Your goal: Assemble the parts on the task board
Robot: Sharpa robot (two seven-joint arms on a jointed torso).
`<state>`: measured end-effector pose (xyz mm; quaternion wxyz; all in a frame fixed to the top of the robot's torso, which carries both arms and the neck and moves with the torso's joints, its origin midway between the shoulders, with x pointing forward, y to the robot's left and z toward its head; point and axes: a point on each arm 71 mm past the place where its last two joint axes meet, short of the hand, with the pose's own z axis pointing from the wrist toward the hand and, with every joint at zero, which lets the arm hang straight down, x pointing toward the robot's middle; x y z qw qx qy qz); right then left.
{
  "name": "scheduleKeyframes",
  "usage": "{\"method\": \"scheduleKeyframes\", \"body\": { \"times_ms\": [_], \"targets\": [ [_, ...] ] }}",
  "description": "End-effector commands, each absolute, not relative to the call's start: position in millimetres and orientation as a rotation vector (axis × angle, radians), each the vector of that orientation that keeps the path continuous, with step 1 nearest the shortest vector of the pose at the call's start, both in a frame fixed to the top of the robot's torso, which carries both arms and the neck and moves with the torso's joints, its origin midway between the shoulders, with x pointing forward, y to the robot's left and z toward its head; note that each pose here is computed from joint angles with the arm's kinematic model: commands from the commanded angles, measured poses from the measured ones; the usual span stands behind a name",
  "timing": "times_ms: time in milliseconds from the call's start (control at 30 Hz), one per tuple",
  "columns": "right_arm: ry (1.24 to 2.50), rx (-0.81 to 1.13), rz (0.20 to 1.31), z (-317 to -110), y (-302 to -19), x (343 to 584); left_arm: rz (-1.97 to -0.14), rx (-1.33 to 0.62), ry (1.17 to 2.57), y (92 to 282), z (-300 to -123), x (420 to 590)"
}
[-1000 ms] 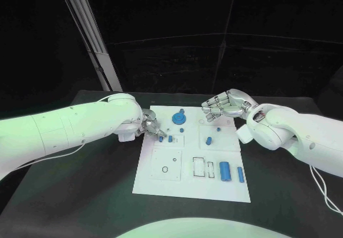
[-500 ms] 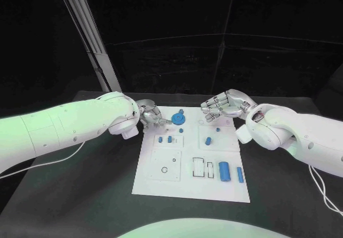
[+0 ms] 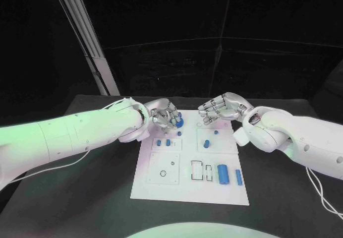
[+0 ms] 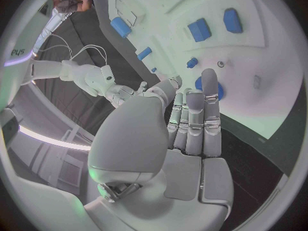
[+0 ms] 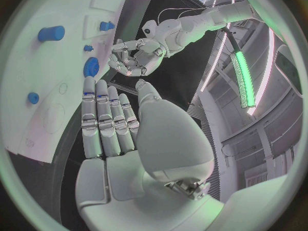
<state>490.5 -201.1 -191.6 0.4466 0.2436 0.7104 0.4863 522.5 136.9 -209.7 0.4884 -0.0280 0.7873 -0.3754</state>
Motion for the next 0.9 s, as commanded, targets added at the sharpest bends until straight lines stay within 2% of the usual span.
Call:
{"method": "scheduleKeyframes", "body": {
  "times_ms": [33, 433, 900],
  "targets": [
    [1.752, 0.576, 1.211, -189.7, -199.1, 490.2, -0.926, 0.213, 1.755, 124.3, -203.7, 520.1],
    [1.75, 0.57, 1.213, -189.5, -197.3, 490.0, -0.791, 0.395, 1.816, 104.5, -221.6, 520.9],
    [1.749, 0.568, 1.216, -189.4, -196.2, 490.1, -0.703, 0.443, 1.873, 100.2, -229.4, 525.0]
  ]
}}
